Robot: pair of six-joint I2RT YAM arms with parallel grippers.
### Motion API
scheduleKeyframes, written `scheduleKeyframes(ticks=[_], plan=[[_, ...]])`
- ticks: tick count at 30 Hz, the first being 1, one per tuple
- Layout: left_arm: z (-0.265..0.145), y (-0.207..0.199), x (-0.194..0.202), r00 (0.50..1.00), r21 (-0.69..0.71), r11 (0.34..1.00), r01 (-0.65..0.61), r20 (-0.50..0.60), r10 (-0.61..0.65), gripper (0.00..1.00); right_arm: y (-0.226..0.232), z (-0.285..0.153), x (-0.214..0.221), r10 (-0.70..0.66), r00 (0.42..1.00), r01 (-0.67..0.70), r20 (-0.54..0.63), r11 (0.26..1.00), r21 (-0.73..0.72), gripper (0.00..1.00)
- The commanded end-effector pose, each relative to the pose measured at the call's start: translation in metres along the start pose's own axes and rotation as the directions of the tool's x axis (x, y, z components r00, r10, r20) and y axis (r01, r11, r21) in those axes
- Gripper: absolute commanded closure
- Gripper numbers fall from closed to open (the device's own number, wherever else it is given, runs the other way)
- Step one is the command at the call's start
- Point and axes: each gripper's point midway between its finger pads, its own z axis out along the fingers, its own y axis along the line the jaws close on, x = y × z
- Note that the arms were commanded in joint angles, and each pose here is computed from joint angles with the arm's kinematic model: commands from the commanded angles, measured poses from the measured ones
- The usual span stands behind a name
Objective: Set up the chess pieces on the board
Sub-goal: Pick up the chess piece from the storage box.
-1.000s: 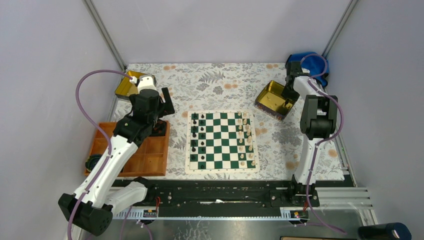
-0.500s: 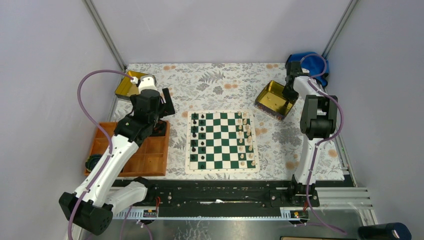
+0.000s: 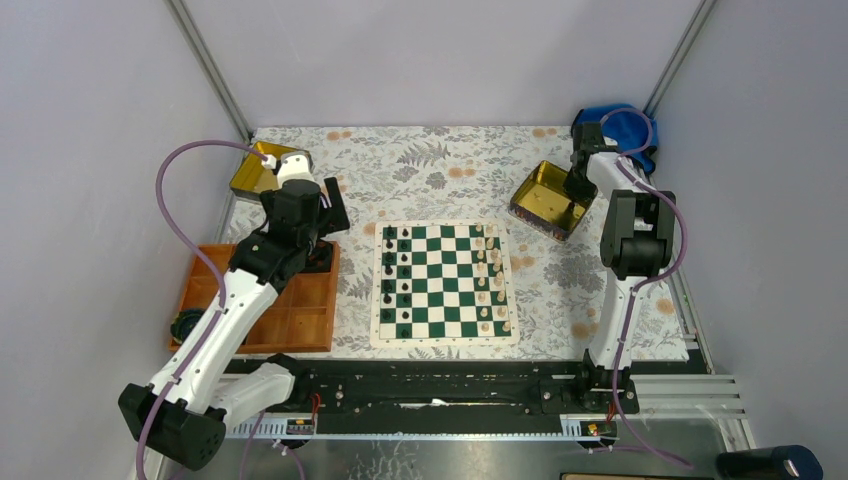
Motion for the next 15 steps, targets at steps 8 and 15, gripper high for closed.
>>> scheduleKeyframes(ticks=[8,15], plan=[[-0.005,0.010,-0.009,0.999,-0.031,1.000,0.001,0.053,0.000,0.01,0.060,-0.083,-0.011,-0.107,0.989,0.122,0.101,0.980,-0.157,1.00],[-0.011,0.014,-0.015,0.997,-0.041,0.999,0.010,0.079,-0.006,0.01,0.114,-0.139,0.042,-0.299,0.944,0.323,0.138,0.919,-0.224,1.00]])
